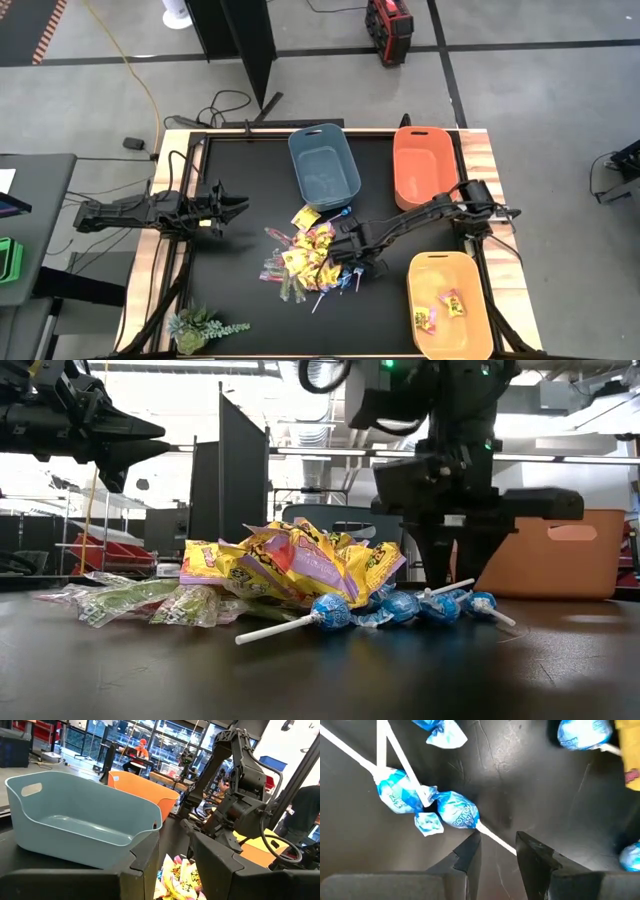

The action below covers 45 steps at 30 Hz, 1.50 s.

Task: Sort candy
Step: Put the blue candy into the orange bin

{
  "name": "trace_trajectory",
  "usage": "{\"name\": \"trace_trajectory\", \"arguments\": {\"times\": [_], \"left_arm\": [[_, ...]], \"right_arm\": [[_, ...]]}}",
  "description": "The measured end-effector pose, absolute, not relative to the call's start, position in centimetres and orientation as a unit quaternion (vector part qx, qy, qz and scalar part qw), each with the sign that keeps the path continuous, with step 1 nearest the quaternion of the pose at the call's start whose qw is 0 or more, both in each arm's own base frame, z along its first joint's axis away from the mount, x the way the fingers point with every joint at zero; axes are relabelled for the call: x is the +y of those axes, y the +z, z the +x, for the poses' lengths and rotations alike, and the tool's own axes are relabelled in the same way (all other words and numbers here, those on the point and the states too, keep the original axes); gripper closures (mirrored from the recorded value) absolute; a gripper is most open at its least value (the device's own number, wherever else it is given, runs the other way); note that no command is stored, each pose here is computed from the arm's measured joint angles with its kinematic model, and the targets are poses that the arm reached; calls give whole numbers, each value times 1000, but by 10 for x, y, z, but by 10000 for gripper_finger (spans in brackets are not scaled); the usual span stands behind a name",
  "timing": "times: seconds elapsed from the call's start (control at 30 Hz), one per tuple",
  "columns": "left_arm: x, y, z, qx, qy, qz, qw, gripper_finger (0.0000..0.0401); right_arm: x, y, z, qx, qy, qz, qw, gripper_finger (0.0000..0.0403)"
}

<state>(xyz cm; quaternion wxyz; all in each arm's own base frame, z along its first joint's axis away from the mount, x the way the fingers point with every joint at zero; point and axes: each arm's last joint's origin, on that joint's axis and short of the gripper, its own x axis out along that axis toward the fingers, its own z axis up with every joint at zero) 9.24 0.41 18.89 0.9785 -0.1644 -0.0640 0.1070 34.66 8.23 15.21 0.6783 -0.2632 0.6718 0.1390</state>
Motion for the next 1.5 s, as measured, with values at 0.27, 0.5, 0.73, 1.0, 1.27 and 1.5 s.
{"name": "trace_trajectory", "arguments": {"times": [0.27, 0.5, 0.73, 1.0, 1.27, 1.5], "left_arm": [[4, 189, 92, -64, 107, -164, 978, 285], [4, 189, 92, -64, 107, -164, 978, 285], [4, 189, 92, -64, 107, -164, 979, 285], [4, 189, 92, -64, 107, -164, 979, 285], [4, 189, 92, -64, 107, -164, 978, 285], [4, 189, 92, -64, 107, -164, 979, 285]], "right_arm": [[87, 143, 342, 662, 143, -275, 682, 280], [88, 142, 341, 665, 135, -263, 685, 368], [92, 142, 340, 670, 124, -241, 692, 397], [93, 163, 352, 663, 109, -230, 704, 402], [88, 195, 365, 657, 79, -218, 717, 402], [74, 226, 374, 609, 25, -195, 769, 403]]}}
